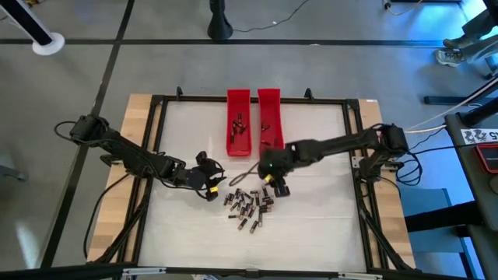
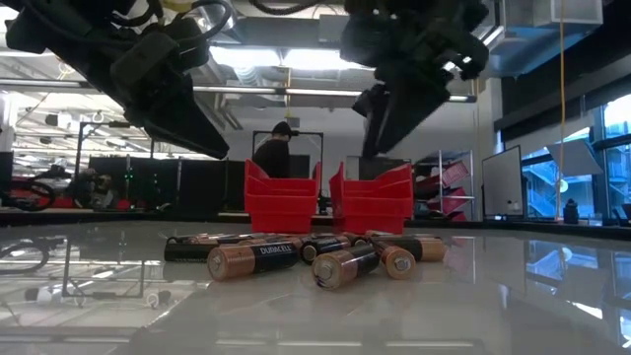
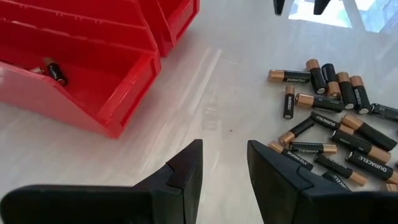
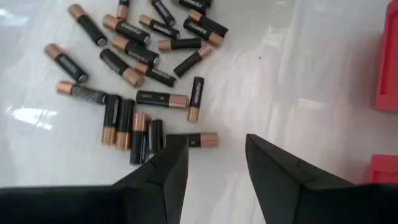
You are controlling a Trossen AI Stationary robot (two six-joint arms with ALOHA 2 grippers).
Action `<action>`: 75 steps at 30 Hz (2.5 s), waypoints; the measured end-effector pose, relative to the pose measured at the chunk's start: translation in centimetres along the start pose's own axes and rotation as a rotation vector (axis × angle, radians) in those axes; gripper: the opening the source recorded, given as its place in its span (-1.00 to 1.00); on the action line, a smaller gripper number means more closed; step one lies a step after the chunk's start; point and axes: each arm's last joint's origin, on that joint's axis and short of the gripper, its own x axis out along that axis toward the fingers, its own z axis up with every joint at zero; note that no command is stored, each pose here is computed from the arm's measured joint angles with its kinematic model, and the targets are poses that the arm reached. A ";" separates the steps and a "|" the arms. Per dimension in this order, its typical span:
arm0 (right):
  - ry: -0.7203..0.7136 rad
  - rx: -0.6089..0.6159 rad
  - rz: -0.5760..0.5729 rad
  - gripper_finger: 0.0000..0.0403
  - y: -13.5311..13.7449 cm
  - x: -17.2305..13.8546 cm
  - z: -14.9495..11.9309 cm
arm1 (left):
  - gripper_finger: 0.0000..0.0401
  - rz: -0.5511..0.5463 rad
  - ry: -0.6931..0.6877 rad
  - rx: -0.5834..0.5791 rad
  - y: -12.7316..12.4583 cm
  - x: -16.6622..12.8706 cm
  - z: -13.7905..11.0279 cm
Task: Sort batteries
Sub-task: Put the small black battery into the right red bin
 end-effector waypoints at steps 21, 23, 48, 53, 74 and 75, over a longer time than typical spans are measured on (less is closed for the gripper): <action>-0.135 -0.118 -0.095 -0.19 6.5 1.8 0.5 | -0.42 -0.354 0.124 0.020 -2.2 -0.3 1.5; -0.142 -0.119 -0.094 -0.19 6.5 1.8 0.5 | -0.42 -0.353 0.175 0.060 -3.0 0.0 1.3; -0.176 -0.116 -0.113 -0.19 6.4 1.8 0.9 | 0.12 -0.337 0.514 0.449 -6.2 4.2 2.3; -0.161 -0.116 -0.112 -0.19 6.4 1.8 0.7 | 0.22 -0.380 0.533 0.439 -5.8 4.4 2.5; -0.144 -0.115 -0.111 -0.19 6.4 1.8 0.6 | 0.32 -0.361 0.589 0.509 -5.7 6.7 0.7; -0.144 -0.115 -0.111 -0.19 6.4 1.8 0.6 | 0.32 -0.360 0.591 0.509 -5.7 6.7 0.7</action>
